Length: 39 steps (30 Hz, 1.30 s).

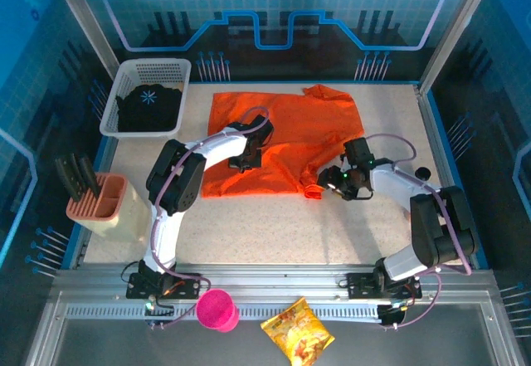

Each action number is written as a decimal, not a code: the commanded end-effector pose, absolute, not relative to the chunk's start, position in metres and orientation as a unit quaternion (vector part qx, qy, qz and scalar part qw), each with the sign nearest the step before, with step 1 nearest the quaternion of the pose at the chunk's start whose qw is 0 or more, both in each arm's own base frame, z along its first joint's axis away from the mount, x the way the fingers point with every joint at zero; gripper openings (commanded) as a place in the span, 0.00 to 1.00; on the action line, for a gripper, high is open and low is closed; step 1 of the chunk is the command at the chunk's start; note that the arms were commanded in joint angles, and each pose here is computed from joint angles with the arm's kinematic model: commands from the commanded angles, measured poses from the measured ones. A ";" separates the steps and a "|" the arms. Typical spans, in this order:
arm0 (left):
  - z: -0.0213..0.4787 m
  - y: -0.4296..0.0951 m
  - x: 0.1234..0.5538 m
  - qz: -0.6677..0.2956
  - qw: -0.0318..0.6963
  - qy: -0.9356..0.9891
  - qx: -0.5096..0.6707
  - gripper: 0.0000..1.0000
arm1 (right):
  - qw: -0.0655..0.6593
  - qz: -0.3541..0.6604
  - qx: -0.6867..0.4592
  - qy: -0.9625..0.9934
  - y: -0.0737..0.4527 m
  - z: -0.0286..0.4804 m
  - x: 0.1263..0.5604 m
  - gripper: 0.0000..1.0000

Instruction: Fold and stack the t-shirts

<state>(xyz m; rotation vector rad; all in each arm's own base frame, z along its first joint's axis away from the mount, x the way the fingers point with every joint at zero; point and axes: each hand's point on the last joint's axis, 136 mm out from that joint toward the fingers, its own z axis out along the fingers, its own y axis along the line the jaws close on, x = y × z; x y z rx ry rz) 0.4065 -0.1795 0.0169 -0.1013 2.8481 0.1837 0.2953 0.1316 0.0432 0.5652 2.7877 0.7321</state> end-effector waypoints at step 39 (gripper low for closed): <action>0.016 -0.159 0.392 0.090 0.129 0.987 -0.036 0.00 | 0.261 0.041 0.204 0.943 0.061 0.124 0.278 0.00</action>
